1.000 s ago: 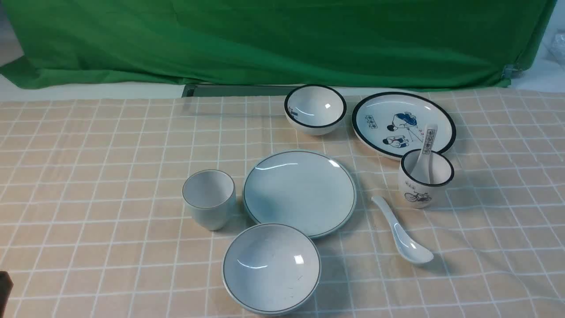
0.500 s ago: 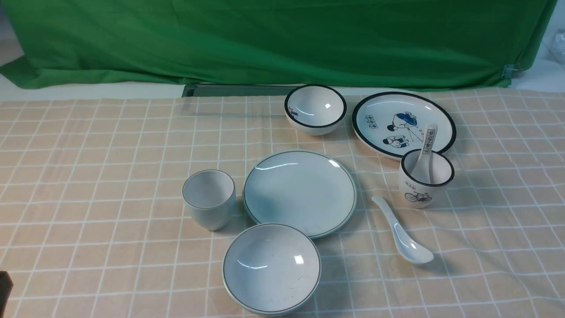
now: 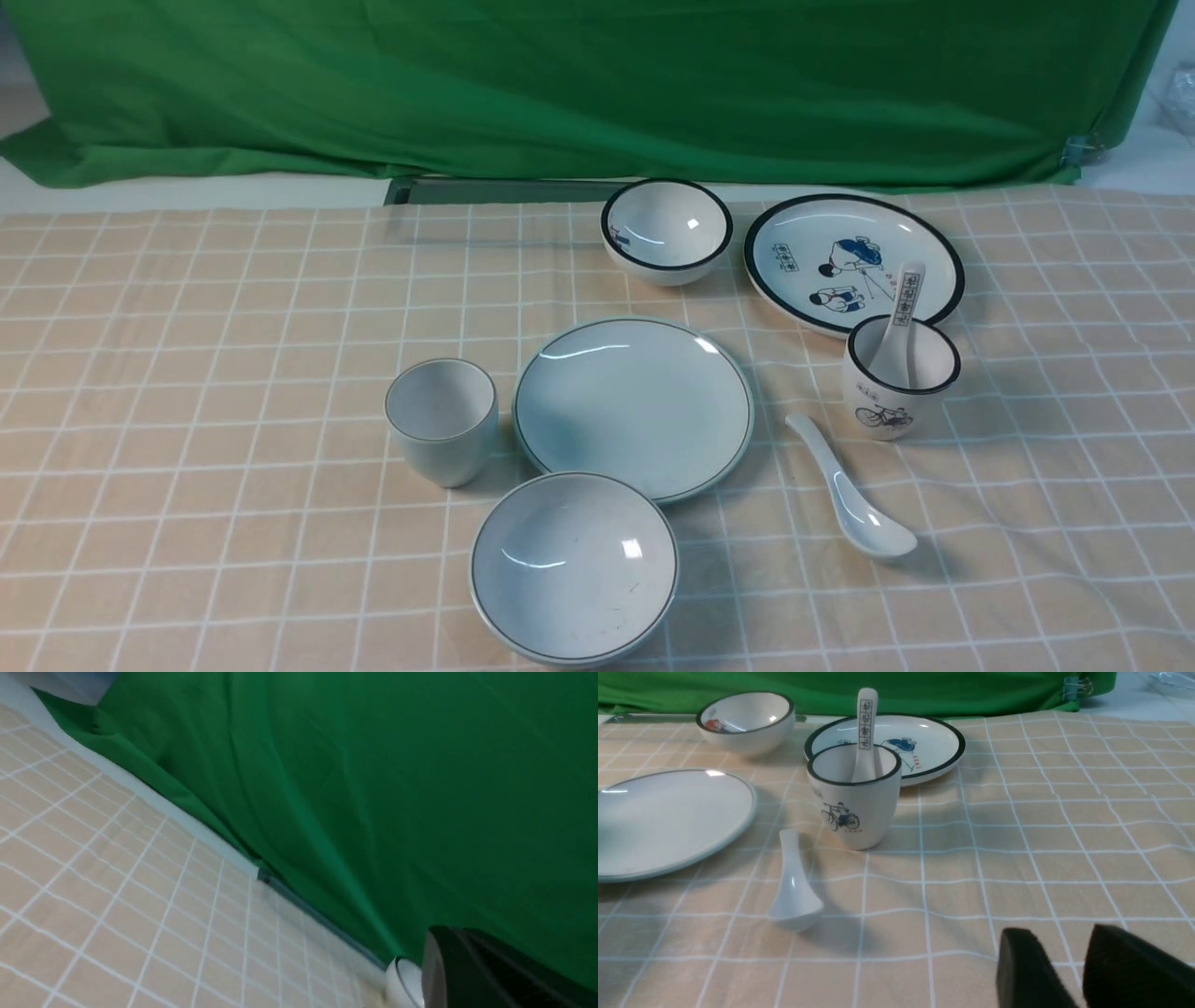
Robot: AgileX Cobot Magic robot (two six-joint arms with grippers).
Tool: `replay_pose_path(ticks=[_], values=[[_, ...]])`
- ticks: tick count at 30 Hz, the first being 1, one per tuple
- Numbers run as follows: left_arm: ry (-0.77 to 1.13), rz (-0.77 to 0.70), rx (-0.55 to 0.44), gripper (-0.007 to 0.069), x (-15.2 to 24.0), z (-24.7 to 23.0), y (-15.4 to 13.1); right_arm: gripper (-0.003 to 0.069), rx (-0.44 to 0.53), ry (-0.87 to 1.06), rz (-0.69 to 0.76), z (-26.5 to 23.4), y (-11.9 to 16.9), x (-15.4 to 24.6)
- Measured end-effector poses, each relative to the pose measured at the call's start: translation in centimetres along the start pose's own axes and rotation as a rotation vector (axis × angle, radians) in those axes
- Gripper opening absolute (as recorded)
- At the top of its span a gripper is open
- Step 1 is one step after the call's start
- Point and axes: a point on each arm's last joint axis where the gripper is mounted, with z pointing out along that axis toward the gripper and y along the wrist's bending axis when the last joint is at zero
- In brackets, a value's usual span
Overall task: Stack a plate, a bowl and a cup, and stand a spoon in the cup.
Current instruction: Use the left arm to grab a blue rice bowl
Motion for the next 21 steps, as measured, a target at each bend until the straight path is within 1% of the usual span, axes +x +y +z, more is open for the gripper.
replay_pose_path(ticks=[2,5,6,7,8,9,10,11,12,16,17,18,19,21], values=[[-0.013,-0.018,0.001,0.0006,-0.1,0.0,0.0,0.0239,0.000,0.000,0.000,0.0,0.0,0.0],[0.044,-0.010,0.030,0.0006,-0.8,-0.2,-1.3,0.0239,0.000,0.000,0.000,0.0,0.0,0.0],[0.063,0.015,0.044,0.0006,-1.2,-0.2,-1.9,0.0239,0.000,0.000,0.000,0.0,0.0,0.0],[0.112,0.085,0.066,0.0006,-2.3,-0.2,-3.4,0.0239,0.000,0.000,0.000,0.0,0.0,0.0],[0.128,0.108,0.071,0.0006,-2.6,-0.1,-3.8,0.0239,0.000,0.000,0.000,0.0,0.0,0.0],[0.247,0.216,0.082,0.0006,-3.5,0.6,-5.4,0.0239,0.000,0.000,0.000,0.0,0.0,0.0],[0.310,0.289,0.098,0.0006,-4.1,1.0,-6.4,0.0239,0.000,0.000,0.000,0.0,0.0,0.0],[0.395,0.328,0.101,0.0006,-4.2,1.7,-6.9,0.0239,0.000,0.000,0.000,0.0,0.0,0.0],[0.438,0.361,0.116,0.0006,-4.4,2.1,-7.4,0.0239,0.000,0.000,0.000,0.0,0.0,0.0],[0.720,0.467,0.182,0.0006,-3.8,5.4,-8.9,0.0239,0.000,0.000,0.000,0.0,0.0,0.0],[0.761,0.483,0.190,0.0006,-3.6,6.2,-9.2,0.0239,0.000,0.000,0.000,0.0,0.0,0.0],[0.814,0.504,0.206,0.0006,-3.2,7.0,-9.5,0.0239,0.000,-0.001,0.000,0.0,0.0,0.0],[0.828,0.511,0.215,0.0006,-3.0,7.1,-9.6,0.0239,0.000,-0.001,0.000,0.0,0.0,0.0],[0.961,0.594,0.276,0.0006,-1.4,9.1,-10.6,0.0239,0.000,-0.002,0.000,0.0,0.0,0.0]])
